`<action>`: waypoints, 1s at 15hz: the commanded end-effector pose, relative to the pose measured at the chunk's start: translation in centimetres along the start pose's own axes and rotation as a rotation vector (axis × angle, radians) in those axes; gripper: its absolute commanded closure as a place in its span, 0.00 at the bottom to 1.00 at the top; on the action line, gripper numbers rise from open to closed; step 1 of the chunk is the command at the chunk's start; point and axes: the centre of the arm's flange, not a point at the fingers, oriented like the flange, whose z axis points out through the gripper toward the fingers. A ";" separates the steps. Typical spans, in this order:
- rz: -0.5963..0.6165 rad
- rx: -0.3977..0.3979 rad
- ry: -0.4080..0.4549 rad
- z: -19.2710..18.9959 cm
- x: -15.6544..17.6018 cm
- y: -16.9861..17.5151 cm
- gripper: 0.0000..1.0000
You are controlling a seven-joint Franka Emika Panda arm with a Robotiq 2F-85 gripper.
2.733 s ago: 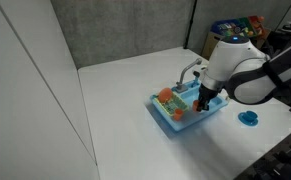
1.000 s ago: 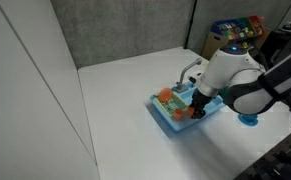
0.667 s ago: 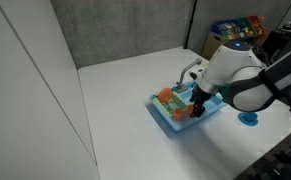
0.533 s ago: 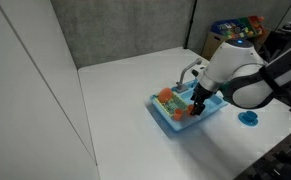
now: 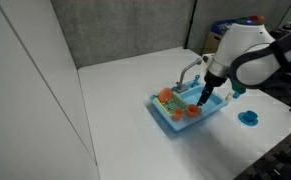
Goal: Pick up the orange cup from the sink and put it on the light blue surface in front of the dish rack
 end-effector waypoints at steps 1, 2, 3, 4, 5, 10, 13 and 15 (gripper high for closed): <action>0.157 0.007 -0.083 -3.4 -1.4 1.3 0.00; 0.191 0.010 -0.109 -4.1 -1.9 1.8 0.00; 0.228 0.015 -0.140 -4.8 -2.5 2.2 0.00; 0.260 0.020 -0.164 -5.4 -3.0 2.5 0.00; 0.292 0.026 -0.189 -6.1 -3.7 2.9 0.00; 0.405 0.093 -0.275 -10.4 -6.8 4.5 0.00; 0.448 0.118 -0.323 -13.1 -8.4 5.2 0.00; 0.470 0.115 -0.350 -15.1 -9.5 5.4 0.00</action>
